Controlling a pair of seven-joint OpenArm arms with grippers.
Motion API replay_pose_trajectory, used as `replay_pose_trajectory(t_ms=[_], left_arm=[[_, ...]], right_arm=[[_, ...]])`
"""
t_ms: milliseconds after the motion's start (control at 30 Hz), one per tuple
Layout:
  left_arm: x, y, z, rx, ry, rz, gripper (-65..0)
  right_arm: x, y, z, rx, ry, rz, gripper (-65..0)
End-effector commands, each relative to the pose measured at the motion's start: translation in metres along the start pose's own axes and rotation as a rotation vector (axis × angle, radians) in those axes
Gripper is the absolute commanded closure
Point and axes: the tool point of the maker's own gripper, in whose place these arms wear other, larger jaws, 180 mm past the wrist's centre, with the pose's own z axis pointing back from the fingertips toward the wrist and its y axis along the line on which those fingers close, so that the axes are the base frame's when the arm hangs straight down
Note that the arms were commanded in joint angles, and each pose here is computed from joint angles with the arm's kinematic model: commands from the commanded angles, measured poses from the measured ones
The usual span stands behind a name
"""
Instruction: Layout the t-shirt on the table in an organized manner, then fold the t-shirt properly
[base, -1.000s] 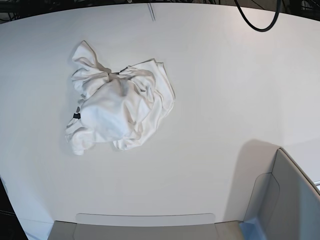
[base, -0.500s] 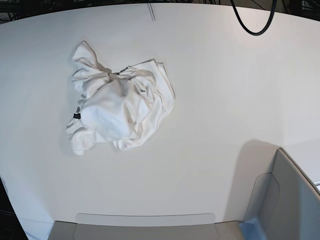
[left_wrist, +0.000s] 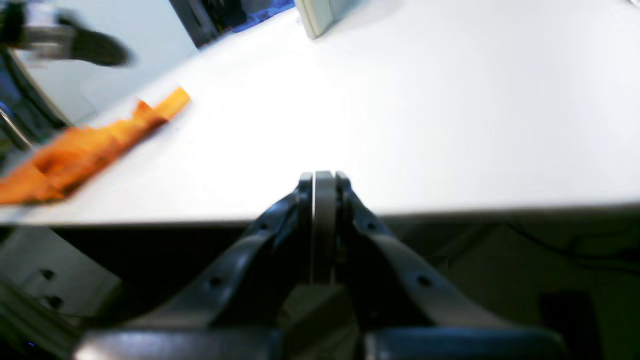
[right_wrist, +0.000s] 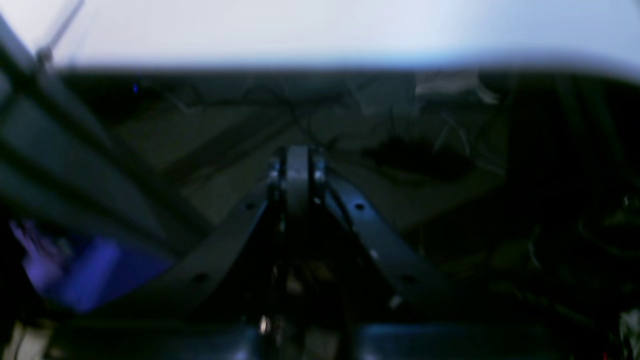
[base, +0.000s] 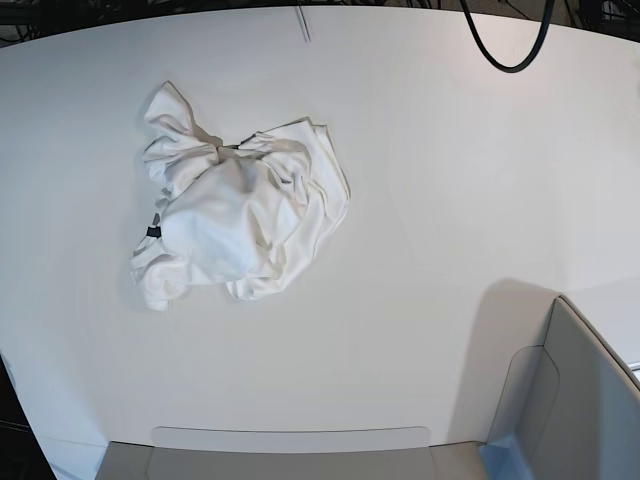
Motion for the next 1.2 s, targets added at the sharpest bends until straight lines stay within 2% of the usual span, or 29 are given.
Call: replay_pose_trajectory(t_ms=[0,433,667,900,1033,1167], left_arm=[[0.018,0.013,0.008,0.013,-0.078,-0.036,0.0],[0.063,0.015,-0.010,0.055,-0.220,-0.027,0.0],[0.102,0.017,-0.028,0.093,-0.355,-0.020,0.0],[0.145,0.004,-0.049,0.090,-0.518,0.037,0.0],[0.163,-0.011,-0.057,0.076,-0.585,0.099,-4.5],[0.174,-0.024,-0.072,0.036,-0.583,0.121,-7.8]], right_arm=[[0.009,0.000,0.007,0.000,-0.026,-0.002,-0.2],[0.040,-0.001,-0.016,0.010,-0.139,0.011,-0.2],[0.066,-0.018,-0.037,-0.075,-0.245,-0.051,-0.3],[0.098,-0.023,-0.053,-0.055,-0.349,-0.044,-0.3],[0.102,-0.020,-0.066,-0.044,-0.309,-0.048,-0.3],[0.116,-0.014,-0.080,-0.025,-0.288,-0.056,-1.9]])
